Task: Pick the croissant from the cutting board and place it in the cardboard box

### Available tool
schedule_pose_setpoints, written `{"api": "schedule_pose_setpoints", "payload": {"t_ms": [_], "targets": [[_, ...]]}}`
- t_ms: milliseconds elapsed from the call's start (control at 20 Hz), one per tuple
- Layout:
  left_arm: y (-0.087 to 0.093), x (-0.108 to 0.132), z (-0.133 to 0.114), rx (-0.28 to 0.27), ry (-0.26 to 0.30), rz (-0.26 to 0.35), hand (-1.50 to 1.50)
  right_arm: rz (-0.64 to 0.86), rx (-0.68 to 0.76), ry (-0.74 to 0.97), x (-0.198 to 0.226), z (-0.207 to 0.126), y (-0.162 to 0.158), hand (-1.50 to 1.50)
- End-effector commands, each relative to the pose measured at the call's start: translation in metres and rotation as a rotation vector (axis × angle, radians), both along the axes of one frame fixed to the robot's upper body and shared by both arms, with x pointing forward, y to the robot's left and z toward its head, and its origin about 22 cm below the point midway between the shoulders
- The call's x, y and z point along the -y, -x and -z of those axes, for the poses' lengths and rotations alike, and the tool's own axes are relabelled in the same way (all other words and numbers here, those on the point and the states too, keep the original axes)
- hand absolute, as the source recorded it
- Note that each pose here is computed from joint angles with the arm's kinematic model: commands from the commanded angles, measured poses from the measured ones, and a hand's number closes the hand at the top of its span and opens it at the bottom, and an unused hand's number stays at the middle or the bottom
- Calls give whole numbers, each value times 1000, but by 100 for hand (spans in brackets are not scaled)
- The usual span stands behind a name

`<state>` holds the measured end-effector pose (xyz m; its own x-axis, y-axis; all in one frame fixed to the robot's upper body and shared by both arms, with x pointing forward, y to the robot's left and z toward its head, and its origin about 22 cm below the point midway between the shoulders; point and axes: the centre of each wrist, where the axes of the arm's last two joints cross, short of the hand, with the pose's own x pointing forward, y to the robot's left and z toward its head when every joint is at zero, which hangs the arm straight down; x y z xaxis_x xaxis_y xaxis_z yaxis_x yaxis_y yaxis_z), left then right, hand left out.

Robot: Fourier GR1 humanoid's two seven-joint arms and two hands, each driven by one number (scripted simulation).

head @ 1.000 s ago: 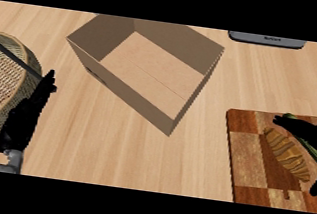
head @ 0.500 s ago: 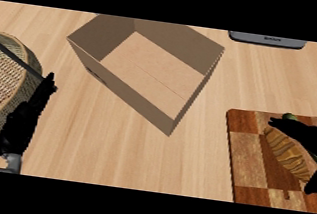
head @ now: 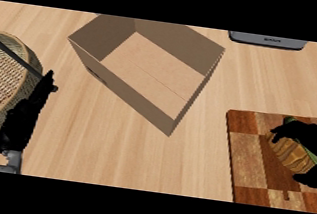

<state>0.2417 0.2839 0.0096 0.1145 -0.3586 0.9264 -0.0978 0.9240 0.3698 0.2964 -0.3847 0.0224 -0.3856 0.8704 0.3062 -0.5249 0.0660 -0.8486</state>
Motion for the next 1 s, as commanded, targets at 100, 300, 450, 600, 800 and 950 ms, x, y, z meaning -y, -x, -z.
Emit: {"api": "schedule_pose_setpoints", "payload": {"t_ms": [100,300,450,600,800,950], "targets": [[-5,3,1,-4,-1,2,0,30,153,-8,-22,22,0,150],[-2,7,-3,3,5,37,0,156,223,70,-44,-11,-67,150],[-15,9,-1,14,-8,46,0,206,269,116,-107,-22,-100,150],[-17,11,1,-2,-6,23,0,207,336,89,-95,-32,-114,150],[-9,21,-13,7,-2,20,0,219,404,84,-98,-42,-127,150],[-7,1,4,-11,-6,8,0,245,452,50,-99,-55,-131,150]]}}
